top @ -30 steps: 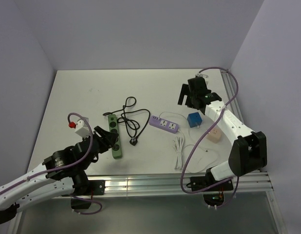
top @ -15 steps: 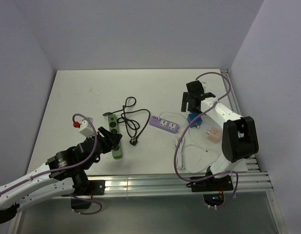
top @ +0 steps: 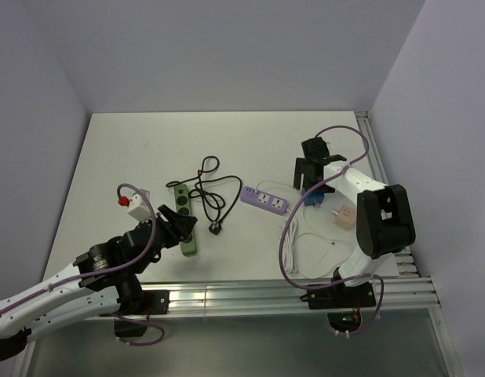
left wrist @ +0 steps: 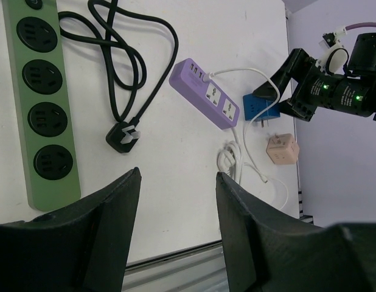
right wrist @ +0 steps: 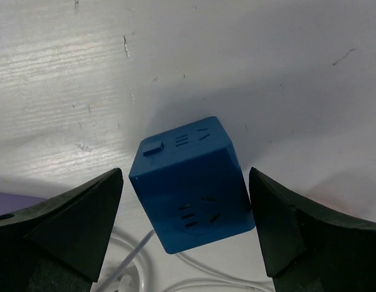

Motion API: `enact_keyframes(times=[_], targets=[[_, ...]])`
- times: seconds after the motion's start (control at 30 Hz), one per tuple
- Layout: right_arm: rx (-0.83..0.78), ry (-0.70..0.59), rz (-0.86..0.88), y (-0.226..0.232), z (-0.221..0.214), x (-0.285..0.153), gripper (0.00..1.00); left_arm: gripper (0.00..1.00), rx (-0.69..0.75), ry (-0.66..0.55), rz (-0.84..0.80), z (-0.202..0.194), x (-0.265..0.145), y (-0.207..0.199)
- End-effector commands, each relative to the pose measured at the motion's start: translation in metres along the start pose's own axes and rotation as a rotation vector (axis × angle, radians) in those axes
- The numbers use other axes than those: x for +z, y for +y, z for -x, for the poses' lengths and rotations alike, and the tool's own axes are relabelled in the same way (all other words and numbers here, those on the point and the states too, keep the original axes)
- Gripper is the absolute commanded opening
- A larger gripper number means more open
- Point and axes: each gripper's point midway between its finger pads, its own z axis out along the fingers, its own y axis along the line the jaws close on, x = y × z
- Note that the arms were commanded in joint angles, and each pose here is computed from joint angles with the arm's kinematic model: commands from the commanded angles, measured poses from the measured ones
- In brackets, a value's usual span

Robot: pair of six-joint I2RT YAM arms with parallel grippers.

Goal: Insert the plug

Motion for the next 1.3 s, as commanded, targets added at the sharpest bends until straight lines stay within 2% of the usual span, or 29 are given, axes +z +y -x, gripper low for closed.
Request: enact_keyframes(times=[0.0,0.13,0.23,0.27,0.3,0.37,0.4,0.47,0.5,0.57,0.6,0.63,0.67,0.7,0.73,0.87,0.9,0.97,1.0,1.03,1.13,1.27], targets=[[0.001,-0.030,0.028,0.001,0.006,-0.008,0.90,0.58,-0.006,0.017,-0.022,-0.004,0.001,-0.005],[0.003,-0.014,0.022,-0.002,-0.001,-0.004,0.90,0.58,-0.015,0.018,-0.029,-0.005,0.001,-0.005],[0.016,-0.009,0.026,-0.001,-0.002,-0.002,0.83,0.59,-0.013,0.016,-0.029,-0.004,0.000,-0.005],[0.017,-0.007,0.024,-0.001,-0.002,-0.001,0.79,0.59,-0.013,0.015,-0.032,-0.003,0.000,-0.007],[0.025,-0.010,0.020,-0.002,-0.001,-0.001,0.66,0.58,-0.009,0.014,-0.029,-0.003,0.000,-0.006],[0.039,-0.018,0.019,-0.003,0.001,-0.001,0.54,0.58,-0.004,0.021,-0.028,-0.004,0.000,-0.008],[0.048,-0.031,0.022,-0.004,0.004,-0.003,0.45,0.58,-0.003,0.020,-0.027,-0.003,0.001,-0.008],[0.060,-0.044,0.021,-0.005,0.008,-0.006,0.42,0.59,-0.002,0.028,-0.024,-0.005,0.001,-0.008],[0.067,-0.062,0.019,-0.007,0.013,-0.010,0.34,0.58,-0.001,0.031,-0.025,-0.006,0.001,-0.009],[0.082,-0.090,0.022,-0.008,0.020,-0.016,0.30,0.59,-0.001,0.037,-0.030,-0.007,0.001,-0.009],[0.093,-0.116,0.027,-0.009,0.027,-0.022,0.23,0.59,0.000,0.039,-0.033,-0.008,0.001,-0.010],[0.107,-0.138,0.030,-0.009,0.033,-0.027,0.21,0.59,-0.001,0.041,-0.032,-0.008,0.001,-0.010],[0.116,-0.155,0.035,-0.009,0.038,-0.032,0.15,0.58,0.000,0.045,-0.038,-0.007,0.000,-0.011],[0.132,-0.194,0.049,-0.009,0.046,-0.043,0.04,0.58,0.001,0.048,-0.039,-0.007,-0.001,-0.012],[0.152,-0.216,0.069,-0.007,0.052,-0.050,0.00,0.59,0.007,0.049,-0.040,-0.007,-0.001,-0.013],[0.218,-0.295,0.197,0.007,0.067,-0.090,0.00,0.59,0.038,0.055,-0.090,-0.004,-0.005,-0.024],[0.242,-0.349,0.255,0.010,0.075,-0.111,0.00,0.60,0.053,0.075,-0.124,-0.007,-0.006,-0.031],[0.267,-0.354,0.402,0.030,0.069,-0.132,0.00,0.62,0.087,0.069,-0.196,-0.006,-0.007,-0.046],[0.280,-0.405,0.483,0.035,0.073,-0.156,0.00,0.64,0.106,0.095,-0.244,-0.010,-0.009,-0.055],[0.314,-0.400,0.537,0.041,0.068,-0.165,0.00,0.66,0.150,0.094,-0.280,-0.011,-0.009,-0.061],[0.371,-0.413,0.711,0.063,0.056,-0.203,0.00,0.71,0.159,0.068,-0.414,-0.006,-0.014,-0.093],[0.418,-0.391,0.939,0.092,0.034,-0.254,0.00,0.77,0.227,-0.008,-0.491,0.002,-0.006,-0.114]])
